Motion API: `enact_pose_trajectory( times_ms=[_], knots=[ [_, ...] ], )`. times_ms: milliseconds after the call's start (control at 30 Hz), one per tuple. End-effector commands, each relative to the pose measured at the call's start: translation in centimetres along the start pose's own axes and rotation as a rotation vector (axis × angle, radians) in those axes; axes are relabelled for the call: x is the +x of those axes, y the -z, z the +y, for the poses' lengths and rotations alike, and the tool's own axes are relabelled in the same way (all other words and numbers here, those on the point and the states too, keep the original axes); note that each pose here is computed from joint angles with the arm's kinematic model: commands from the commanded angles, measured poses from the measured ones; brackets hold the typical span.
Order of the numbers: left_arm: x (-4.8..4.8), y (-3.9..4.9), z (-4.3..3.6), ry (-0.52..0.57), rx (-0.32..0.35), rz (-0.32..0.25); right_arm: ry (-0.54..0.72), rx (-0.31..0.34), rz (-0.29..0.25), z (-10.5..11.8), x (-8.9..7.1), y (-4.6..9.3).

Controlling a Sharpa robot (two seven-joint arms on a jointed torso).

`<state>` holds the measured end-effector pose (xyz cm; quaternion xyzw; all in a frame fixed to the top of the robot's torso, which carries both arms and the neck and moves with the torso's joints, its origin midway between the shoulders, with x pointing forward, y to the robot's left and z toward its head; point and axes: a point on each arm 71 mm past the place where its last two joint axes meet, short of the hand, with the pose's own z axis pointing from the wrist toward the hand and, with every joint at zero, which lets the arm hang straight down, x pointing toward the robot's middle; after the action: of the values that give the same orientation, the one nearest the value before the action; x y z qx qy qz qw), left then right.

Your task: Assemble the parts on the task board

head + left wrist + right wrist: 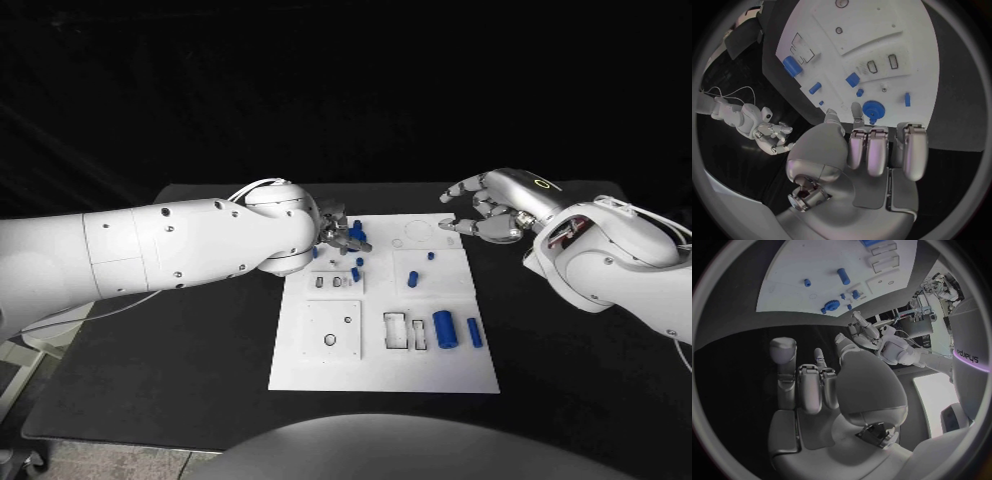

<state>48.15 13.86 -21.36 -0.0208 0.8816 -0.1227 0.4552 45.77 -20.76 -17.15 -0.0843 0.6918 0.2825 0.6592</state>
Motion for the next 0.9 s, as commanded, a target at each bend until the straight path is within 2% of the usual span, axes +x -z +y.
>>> enact_pose_trajectory(
  times_ms=[33, 367, 500, 900],
  knots=[
    [0.62, -0.47, 0.30, -0.047, -0.039, 0.044, -0.009, -0.009, -0.011, -0.1, 0.1, 0.1],
    [2.87, -1.97, 0.16, -0.038, -0.059, 0.079, -0.021, 0.001, 0.003, -0.7, 1.1, 0.3],
    [3.46, -2.35, 0.19, -0.036, -0.066, 0.089, -0.023, 0.005, 0.009, -0.8, 1.3, 0.4],
    [4.43, -3.06, 0.05, -0.021, -0.074, 0.103, -0.025, 0.009, 0.015, -1.0, 1.4, 0.5]
  ],
)
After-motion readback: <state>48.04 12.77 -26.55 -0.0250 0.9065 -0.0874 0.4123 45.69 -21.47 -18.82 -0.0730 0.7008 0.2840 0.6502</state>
